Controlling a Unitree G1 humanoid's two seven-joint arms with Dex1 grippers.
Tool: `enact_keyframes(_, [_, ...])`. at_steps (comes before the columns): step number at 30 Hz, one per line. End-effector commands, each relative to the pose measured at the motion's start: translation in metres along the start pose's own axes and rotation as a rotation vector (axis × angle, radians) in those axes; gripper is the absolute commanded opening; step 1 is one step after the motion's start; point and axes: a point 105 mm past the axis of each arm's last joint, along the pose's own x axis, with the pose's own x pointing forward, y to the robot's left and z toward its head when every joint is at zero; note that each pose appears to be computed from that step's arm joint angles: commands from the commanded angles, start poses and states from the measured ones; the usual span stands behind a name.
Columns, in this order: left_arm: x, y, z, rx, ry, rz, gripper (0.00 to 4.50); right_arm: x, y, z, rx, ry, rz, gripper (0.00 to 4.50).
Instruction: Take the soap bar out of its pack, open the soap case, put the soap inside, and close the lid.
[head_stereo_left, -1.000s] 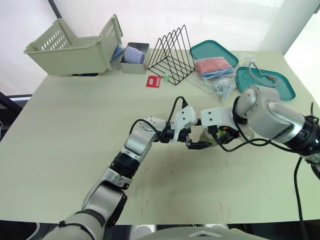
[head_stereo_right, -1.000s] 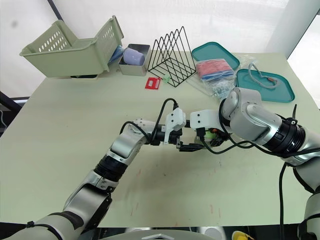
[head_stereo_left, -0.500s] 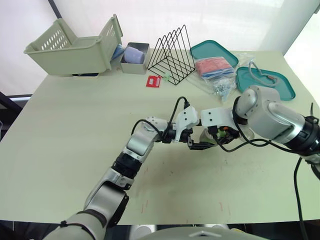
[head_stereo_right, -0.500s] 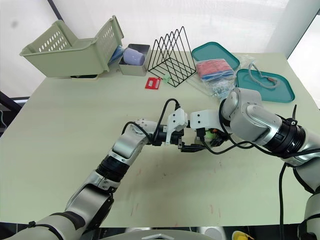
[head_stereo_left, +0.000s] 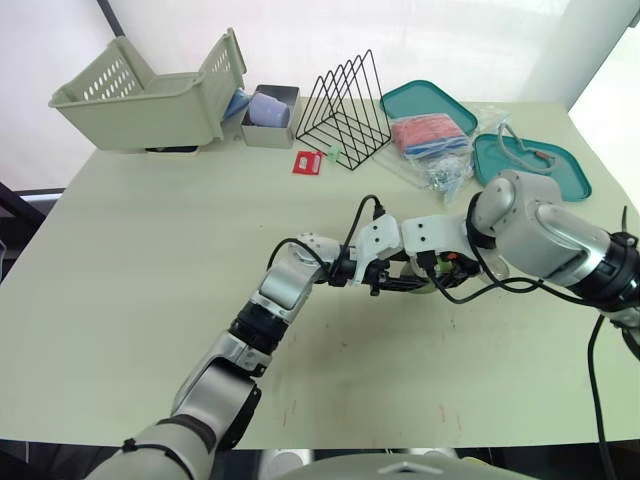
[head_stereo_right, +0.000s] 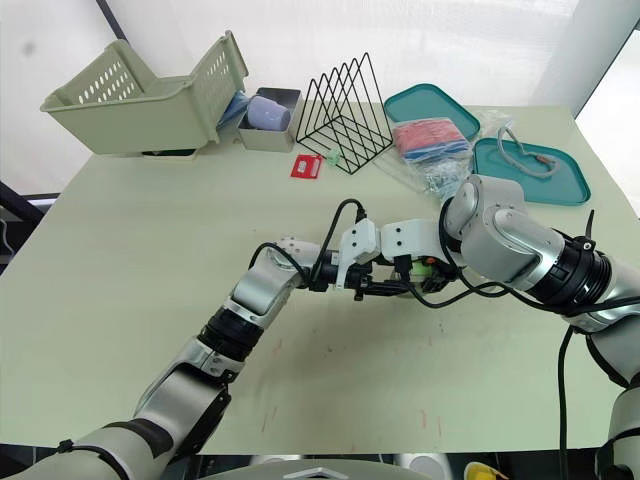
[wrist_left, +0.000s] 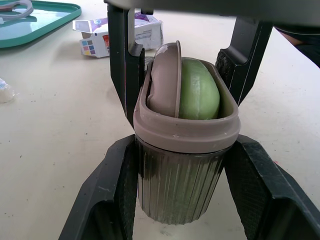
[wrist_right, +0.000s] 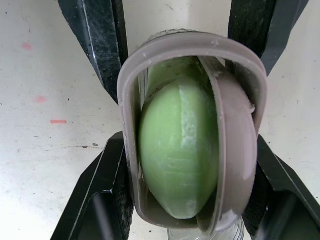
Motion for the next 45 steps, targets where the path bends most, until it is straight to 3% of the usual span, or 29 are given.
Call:
enact_keyframes(1, [0.004,0.000,0.015,0.031,-0.050,-0.005,2.02,0.002,-0.003,0.000,0.004,0.000,-0.030,2.10])
enact_keyframes(13, [0.002,-0.002,0.012,0.050,-0.040,-0.011,2.02,0.003,0.000,0.003,0.017,-0.019,-0.014,2.10])
enact_keyframes(17, [-0.004,0.001,0.009,0.053,-0.034,-0.010,2.02,0.001,-0.001,0.001,0.042,-0.029,-0.011,3.74])
enact_keyframes(20, [-0.010,0.003,0.004,0.065,-0.019,-0.013,2.02,-0.001,-0.002,-0.001,0.062,-0.053,-0.011,4.43])
enact_keyframes(27, [-0.021,0.005,-0.002,0.095,-0.008,-0.029,2.02,-0.005,-0.004,0.000,0.091,-0.157,-0.016,4.43])
enact_keyframes(31, [-0.030,0.007,-0.008,0.126,0.002,-0.034,2.02,-0.015,0.000,-0.003,0.140,-0.309,-0.004,4.43])
enact_keyframes(45, [-0.044,0.011,0.011,0.177,-0.141,-0.051,2.02,-0.042,0.034,-0.038,0.299,-0.640,-0.104,4.43])
